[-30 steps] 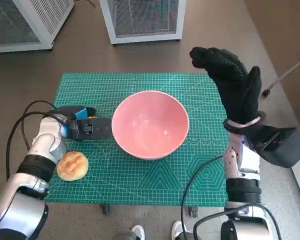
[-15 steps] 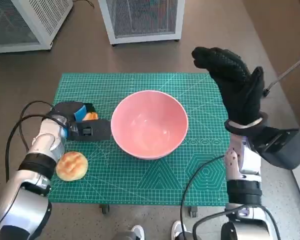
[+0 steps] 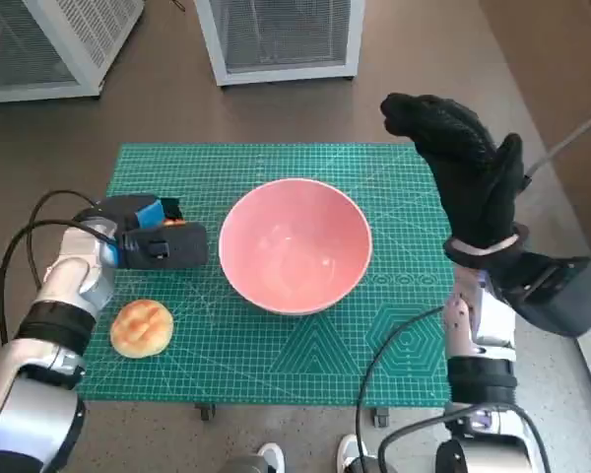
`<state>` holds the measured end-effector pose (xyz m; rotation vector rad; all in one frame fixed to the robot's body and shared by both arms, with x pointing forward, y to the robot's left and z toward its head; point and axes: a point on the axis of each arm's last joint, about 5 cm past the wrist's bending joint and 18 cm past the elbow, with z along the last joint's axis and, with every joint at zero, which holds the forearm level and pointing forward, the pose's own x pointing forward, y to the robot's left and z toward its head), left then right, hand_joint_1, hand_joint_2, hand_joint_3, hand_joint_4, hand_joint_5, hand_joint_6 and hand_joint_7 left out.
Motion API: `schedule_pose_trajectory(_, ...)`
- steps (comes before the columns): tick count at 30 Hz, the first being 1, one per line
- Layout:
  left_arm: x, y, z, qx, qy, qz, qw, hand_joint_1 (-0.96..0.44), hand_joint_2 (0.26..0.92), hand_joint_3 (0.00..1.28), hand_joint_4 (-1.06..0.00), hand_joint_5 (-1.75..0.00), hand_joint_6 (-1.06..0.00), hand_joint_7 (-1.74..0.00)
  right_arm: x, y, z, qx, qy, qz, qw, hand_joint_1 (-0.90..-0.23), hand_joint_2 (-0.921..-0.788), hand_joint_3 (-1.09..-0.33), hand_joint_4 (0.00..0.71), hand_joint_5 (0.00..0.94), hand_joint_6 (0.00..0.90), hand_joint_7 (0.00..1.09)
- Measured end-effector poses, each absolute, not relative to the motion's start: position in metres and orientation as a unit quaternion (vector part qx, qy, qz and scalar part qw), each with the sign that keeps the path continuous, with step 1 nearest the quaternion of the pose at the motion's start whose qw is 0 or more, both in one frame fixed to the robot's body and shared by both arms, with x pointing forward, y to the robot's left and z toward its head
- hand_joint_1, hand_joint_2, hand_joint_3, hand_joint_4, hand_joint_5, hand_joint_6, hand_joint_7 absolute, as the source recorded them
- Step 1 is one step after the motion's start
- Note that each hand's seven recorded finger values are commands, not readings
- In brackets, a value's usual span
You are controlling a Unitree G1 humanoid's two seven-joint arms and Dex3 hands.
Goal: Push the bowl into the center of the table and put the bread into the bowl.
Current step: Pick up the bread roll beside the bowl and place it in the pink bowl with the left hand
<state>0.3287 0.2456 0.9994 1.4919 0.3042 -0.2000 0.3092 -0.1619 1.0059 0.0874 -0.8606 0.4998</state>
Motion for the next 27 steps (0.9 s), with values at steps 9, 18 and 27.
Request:
schedule_pose_trajectory(9,0.313,0.233,1.041,0.646,0.019,-0.054,0.762,0.0,0.92,0.09,-0.66,-1.19,-0.61,-1.2,0.309,-0.162,1.006,0.042,-0.412,0.24,0.878,-0.656,-0.921,-0.681,0.219,0.004,0.214,0.26)
schedule_pose_trajectory(18,0.286,0.214,1.069,0.611,-0.113,-0.051,0.782,0.0,0.918,0.05,-0.72,-1.15,-0.64,-1.14,0.309,-0.161,1.005,0.043,-0.411,0.242,0.878,-0.657,-0.921,-0.679,0.221,0.004,0.212,0.27)
schedule_pose_trajectory(27,0.277,0.203,1.075,0.593,-0.17,-0.063,0.785,0.0,0.916,0.04,-0.74,-1.13,-0.65,-1.13,0.31,-0.161,1.004,0.043,-0.407,0.244,0.879,-0.657,-0.921,-0.679,0.222,0.004,0.207,0.27)
